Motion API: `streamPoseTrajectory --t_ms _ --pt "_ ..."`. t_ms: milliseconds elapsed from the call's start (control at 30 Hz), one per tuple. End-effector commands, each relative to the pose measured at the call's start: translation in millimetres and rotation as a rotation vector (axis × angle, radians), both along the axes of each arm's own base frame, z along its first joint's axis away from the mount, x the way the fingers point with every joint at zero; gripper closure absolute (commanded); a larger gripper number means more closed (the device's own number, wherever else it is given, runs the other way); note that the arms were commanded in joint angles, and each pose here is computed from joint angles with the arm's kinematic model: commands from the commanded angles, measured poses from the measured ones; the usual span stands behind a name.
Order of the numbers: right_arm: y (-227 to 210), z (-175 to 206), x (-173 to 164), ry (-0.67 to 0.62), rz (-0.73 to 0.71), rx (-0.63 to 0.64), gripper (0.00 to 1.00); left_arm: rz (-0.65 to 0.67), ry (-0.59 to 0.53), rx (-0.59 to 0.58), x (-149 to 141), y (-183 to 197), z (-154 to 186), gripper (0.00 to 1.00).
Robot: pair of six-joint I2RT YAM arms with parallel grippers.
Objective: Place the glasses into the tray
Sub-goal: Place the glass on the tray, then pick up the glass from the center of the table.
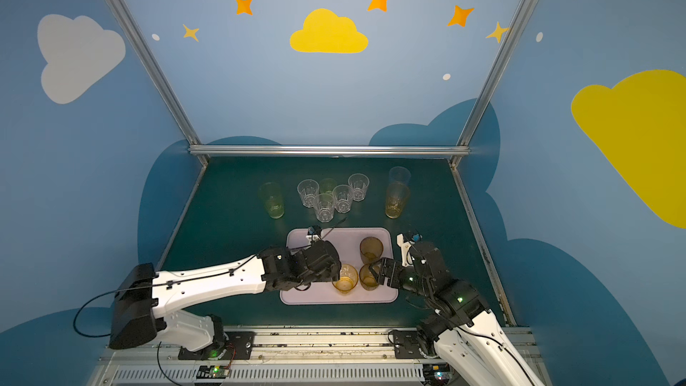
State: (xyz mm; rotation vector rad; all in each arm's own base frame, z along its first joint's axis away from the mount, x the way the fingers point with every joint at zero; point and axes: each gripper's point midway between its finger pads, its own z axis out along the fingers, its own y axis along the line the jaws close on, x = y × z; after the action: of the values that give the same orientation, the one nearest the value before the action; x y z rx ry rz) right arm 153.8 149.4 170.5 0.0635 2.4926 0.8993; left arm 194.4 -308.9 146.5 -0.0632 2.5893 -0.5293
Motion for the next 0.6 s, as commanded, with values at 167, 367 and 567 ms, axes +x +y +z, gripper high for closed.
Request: streamPoseTrajectory --t_ms 167,367,567 --pt "7 23 10 -0.007 -0.026 0.049 0.10 0.169 -0.083 -0.159 37 50 28 0.00" --pt "4 36 17 -0.026 -0.043 0.019 0.10 0.241 -0.148 -0.188 52 89 46 0.00" --pt "4 45 32 -0.052 -0.076 -0.009 0.10 0.259 -0.194 -0.213 57 110 49 0.00"
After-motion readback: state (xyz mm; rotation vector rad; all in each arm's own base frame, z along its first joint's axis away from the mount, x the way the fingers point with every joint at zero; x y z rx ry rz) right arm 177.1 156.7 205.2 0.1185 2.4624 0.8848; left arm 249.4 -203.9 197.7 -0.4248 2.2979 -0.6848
